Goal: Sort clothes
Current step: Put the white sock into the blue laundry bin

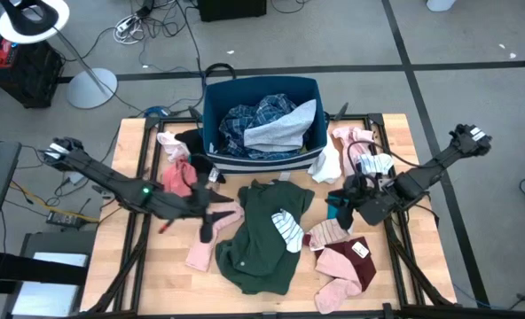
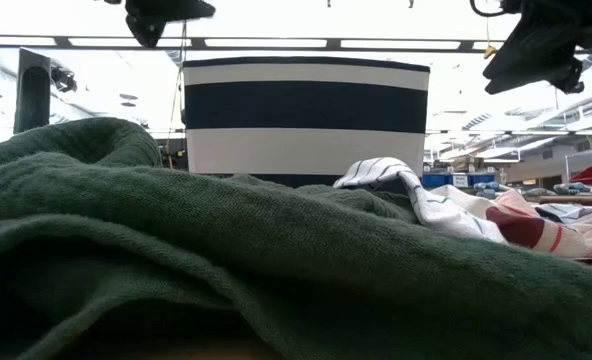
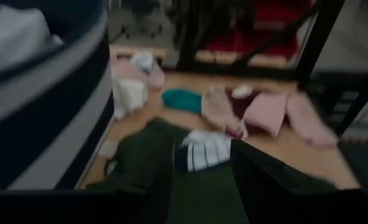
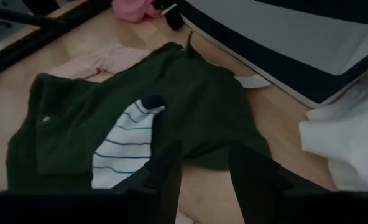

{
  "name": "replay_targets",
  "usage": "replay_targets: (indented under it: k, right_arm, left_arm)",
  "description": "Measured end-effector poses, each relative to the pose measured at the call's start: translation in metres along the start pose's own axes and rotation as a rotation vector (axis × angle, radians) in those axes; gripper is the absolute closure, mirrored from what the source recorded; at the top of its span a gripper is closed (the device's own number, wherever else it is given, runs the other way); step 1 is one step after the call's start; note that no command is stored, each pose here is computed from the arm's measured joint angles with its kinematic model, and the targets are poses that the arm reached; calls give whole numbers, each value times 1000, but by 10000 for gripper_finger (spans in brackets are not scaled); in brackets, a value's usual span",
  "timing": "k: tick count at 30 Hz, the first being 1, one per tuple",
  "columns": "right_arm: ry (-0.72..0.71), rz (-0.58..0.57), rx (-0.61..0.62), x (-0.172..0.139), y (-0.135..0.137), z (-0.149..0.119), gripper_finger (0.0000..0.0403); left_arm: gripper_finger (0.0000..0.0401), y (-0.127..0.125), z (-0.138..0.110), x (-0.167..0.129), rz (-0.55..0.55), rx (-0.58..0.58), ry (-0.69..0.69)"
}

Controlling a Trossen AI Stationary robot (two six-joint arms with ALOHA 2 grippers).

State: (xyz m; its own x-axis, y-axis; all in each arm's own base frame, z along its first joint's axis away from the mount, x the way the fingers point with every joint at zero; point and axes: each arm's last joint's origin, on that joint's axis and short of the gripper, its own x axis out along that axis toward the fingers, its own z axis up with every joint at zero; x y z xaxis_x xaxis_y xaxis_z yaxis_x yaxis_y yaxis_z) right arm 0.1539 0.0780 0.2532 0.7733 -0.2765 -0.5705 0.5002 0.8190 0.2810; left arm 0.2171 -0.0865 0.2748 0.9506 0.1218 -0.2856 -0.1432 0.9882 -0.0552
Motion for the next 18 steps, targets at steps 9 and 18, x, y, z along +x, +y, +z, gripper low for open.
replay_targets:
  k: [9,18]
  right_arm:
    - [-2,44,-17,-5,5,-4,270]
    - [0,51,-20,-6,6,-5,270]
  left_arm:
    - [238,-16,12,63,-21,80,163]
    - [238,-15,11,137,-77,152,332]
